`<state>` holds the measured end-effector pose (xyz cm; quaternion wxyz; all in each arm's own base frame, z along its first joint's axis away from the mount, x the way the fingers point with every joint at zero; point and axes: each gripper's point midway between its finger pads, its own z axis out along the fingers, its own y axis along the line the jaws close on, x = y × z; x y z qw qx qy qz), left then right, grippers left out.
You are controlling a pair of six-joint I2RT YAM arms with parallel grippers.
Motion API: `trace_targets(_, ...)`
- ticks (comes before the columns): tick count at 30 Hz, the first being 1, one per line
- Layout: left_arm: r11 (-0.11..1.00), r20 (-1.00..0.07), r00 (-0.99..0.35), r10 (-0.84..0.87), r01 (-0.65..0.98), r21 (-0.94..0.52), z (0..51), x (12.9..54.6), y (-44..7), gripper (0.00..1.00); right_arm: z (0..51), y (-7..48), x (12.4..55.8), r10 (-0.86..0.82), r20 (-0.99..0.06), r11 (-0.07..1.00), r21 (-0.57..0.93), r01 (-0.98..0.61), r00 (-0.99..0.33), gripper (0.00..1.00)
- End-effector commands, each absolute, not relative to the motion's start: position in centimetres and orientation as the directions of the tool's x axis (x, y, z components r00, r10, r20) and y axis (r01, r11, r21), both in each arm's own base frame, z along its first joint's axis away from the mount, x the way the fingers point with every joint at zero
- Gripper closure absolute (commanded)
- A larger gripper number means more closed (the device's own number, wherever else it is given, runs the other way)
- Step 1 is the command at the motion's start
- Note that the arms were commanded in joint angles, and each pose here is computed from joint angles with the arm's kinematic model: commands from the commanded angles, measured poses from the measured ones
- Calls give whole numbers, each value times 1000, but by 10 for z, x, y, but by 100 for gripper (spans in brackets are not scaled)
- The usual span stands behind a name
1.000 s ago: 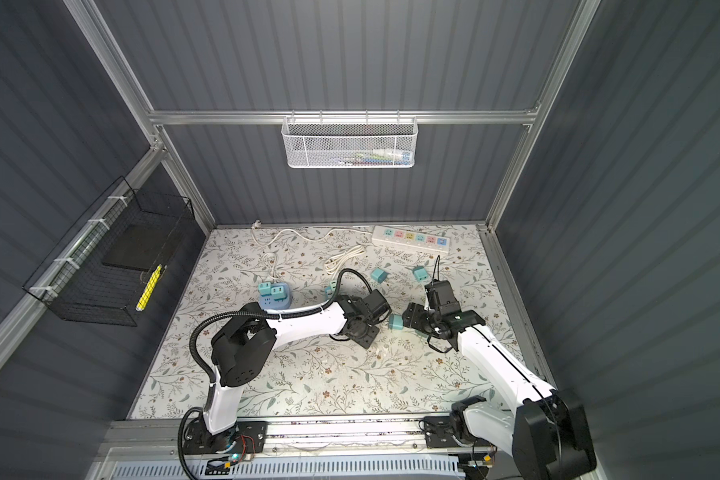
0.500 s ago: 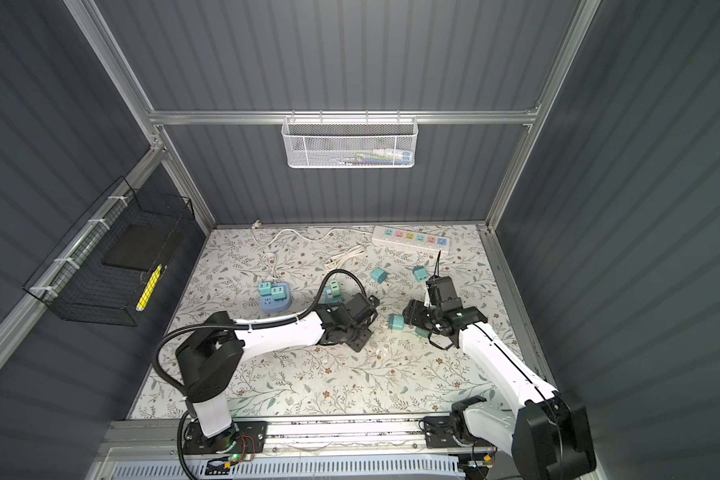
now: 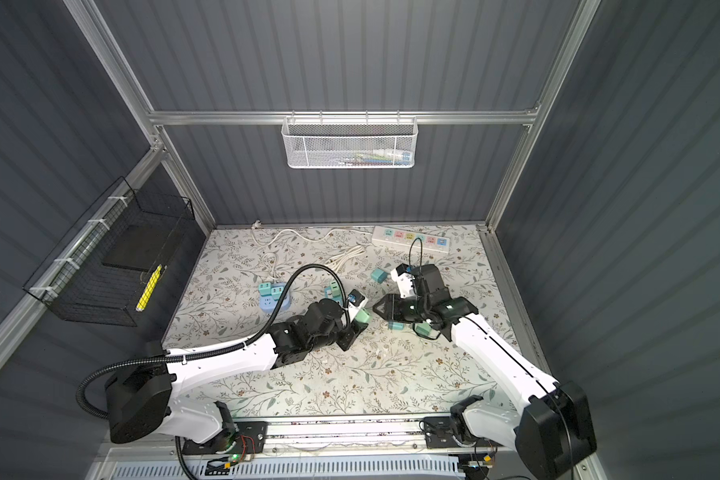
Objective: Insert the plug
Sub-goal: 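Lift the adapter toward the right gripper while the right gripper grasps it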
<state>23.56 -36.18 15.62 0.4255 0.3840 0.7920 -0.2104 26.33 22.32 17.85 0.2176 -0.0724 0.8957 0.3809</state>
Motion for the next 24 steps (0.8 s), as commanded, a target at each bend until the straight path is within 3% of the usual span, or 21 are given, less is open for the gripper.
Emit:
trace_targets(1, 601, -867, -290, 406, 799, 14, 171, 235, -363, 77, 191, 248, 260, -27, -474, 634, 673, -382, -880, 51)
trace_targets(6, 602, -875, -283, 393, 798, 12, 177, 233, -359, 78, 186, 259, 261, -52, -459, 626, 677, -387, -887, 53)
trace_targets(13, 603, -881, -275, 385, 798, 14, 180, 232, -356, 77, 185, 268, 259, -73, -441, 603, 695, -392, -895, 72)
trace_targets(15, 604, -878, -279, 389, 797, 14, 180, 232, -357, 67, 185, 267, 259, -69, -446, 607, 691, -392, -892, 75)
trace_targets(16, 614, -877, -286, 386, 789, 12, 180, 233, -355, 52, 186, 266, 261, -63, -453, 609, 688, -394, -889, 77)
trace_targets(19, 659, -890, -292, 351, 752, 13, 187, 238, -345, 26, 188, 263, 267, -38, -480, 631, 668, -394, -876, 79)
trace_targets(24, 808, -928, -304, 218, 589, -3, 211, 252, -296, 9, 186, 258, 287, 6, -554, 700, 597, -392, -833, 82)
